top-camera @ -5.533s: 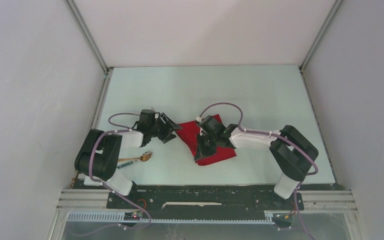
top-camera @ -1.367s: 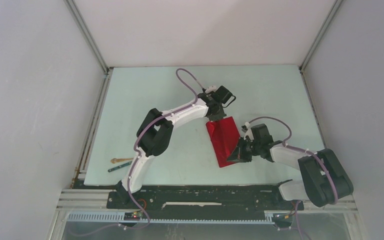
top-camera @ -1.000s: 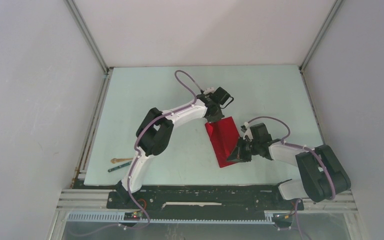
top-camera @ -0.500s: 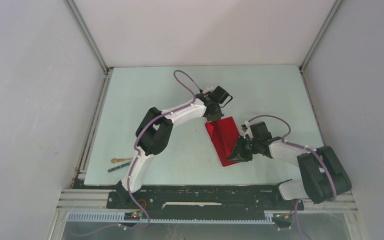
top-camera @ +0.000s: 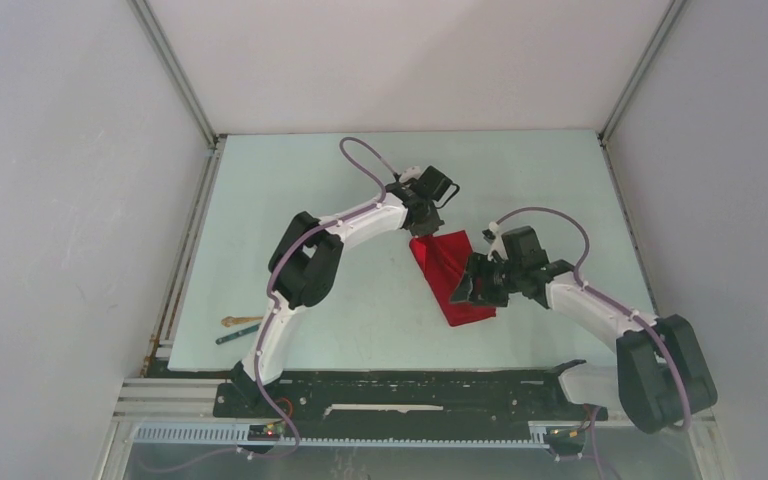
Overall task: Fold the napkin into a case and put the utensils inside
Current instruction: Fold the lower triangle-folded napkin at the center of the board.
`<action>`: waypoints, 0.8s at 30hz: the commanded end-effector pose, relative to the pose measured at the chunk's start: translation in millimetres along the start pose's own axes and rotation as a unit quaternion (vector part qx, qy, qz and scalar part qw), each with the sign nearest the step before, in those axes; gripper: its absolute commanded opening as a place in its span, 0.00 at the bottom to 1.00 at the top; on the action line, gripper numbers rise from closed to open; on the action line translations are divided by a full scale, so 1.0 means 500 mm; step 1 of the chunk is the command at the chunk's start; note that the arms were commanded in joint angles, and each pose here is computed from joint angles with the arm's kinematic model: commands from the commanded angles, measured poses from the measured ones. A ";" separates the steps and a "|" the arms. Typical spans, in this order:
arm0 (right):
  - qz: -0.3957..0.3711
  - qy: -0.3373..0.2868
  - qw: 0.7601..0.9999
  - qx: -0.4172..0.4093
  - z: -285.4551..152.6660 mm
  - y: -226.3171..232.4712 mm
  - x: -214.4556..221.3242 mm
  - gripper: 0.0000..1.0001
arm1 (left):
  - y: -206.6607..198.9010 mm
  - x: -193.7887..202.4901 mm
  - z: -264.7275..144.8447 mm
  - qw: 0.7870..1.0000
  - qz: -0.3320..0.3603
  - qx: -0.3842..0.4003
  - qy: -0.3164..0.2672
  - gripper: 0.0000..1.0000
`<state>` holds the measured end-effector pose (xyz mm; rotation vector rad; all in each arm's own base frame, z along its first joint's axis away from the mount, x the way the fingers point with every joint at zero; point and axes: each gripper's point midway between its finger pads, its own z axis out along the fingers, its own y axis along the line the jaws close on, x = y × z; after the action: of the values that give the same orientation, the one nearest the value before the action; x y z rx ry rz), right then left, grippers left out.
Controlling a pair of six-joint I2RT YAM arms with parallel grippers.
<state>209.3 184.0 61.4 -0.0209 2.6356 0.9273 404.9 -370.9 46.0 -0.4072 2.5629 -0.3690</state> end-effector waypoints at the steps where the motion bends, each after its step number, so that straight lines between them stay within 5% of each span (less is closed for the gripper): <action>1: -0.035 -0.013 0.999 0.016 -0.001 0.007 -0.040 0.71 | -0.010 -0.010 -0.004 1.000 0.007 0.013 -0.008 0.00; 15: -0.055 -0.093 0.994 -0.010 0.014 0.036 -0.202 0.79 | -0.016 0.005 -0.014 0.999 0.028 0.041 0.006 0.00; 24: -0.049 -0.069 0.996 -0.034 0.083 0.013 -0.246 0.74 | -0.019 -0.003 -0.033 0.998 0.042 0.050 0.001 0.00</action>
<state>317.9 196.9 68.1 -0.0340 2.5116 0.9175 396.0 -373.7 28.1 -0.3100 2.5972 -0.4045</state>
